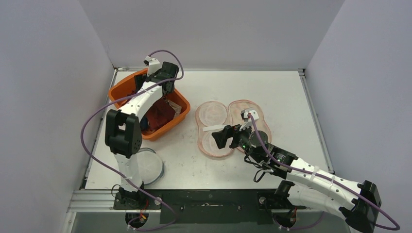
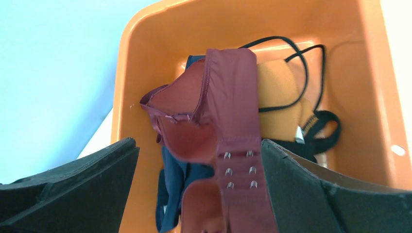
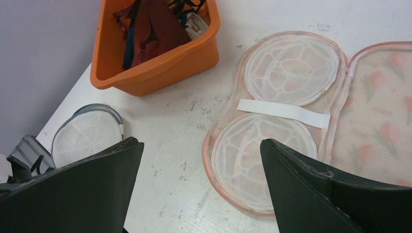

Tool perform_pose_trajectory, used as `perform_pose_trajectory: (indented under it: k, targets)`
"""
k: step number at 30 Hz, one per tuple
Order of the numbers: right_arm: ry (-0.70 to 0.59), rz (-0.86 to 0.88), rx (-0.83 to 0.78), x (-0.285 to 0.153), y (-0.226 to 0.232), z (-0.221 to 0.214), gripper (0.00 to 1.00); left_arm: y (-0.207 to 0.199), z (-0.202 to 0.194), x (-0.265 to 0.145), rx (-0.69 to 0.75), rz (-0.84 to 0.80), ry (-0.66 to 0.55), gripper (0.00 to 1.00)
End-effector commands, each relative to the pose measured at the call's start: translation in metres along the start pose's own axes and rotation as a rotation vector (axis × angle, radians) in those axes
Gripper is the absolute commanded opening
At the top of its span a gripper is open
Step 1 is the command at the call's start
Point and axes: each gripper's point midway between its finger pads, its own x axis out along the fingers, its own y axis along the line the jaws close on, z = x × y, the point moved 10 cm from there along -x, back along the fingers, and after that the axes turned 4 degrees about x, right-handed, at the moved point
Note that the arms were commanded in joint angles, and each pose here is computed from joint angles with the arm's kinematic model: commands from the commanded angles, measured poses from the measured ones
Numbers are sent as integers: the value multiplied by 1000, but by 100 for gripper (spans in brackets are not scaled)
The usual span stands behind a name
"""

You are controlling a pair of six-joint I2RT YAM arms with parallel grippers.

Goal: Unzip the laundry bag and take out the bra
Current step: Adjust the bra in the bin.

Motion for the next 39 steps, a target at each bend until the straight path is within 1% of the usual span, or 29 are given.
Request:
perform_pose_trajectory:
  k: [1,3,4,6,7,8,9,11,12,16,19,21,24,28,30,35,39]
  targets:
    - [-30,3,-2,-2,-1,1,96,48,41,-52,-194,-110,-86,96]
    - [-26,4,3,-3,-2,-1,96,61,43,-65,-273,-247,-68,96]
    - [-23,7,5,-3,-2,-2,96,63,41,-71,-308,-379,-40,96]
    - [-19,12,7,-5,-3,-3,96,71,36,-71,-410,-621,-10,97]
    - [-15,13,6,-5,-3,-4,96,76,32,-68,-474,-739,-1,88]
    - [-13,18,6,-6,-3,-5,96,80,31,-63,-552,-847,-4,74]
    - [-11,23,6,-7,-3,-5,96,83,28,-57,-617,-923,3,54]
    - [-12,30,6,-9,-3,-5,96,84,28,-43,-687,-993,32,9]
    - [-14,32,7,-10,-3,-4,96,82,29,-36,-703,-1007,59,0]
    - [-12,33,8,-11,-4,-6,96,64,30,-14,-764,-1040,133,0]
    - [-9,29,8,-12,-5,-7,96,52,25,12,-817,-1024,194,0]
    - [-10,22,7,-13,-6,-8,96,41,15,23,-811,-1012,247,0]
    - [-11,9,3,-15,-9,-9,96,30,-10,40,-803,-939,321,0]
    - [-7,-1,-12,-16,-10,-8,96,29,-40,59,-820,-873,408,0]
    - [-7,-3,-17,-16,-11,-9,96,29,-45,65,-826,-866,401,0]
    - [-7,-11,-13,-16,-12,-9,96,24,-57,71,-804,-847,429,0]
    - [-26,-17,1,-18,-12,-7,96,27,-50,68,-810,-862,410,0]
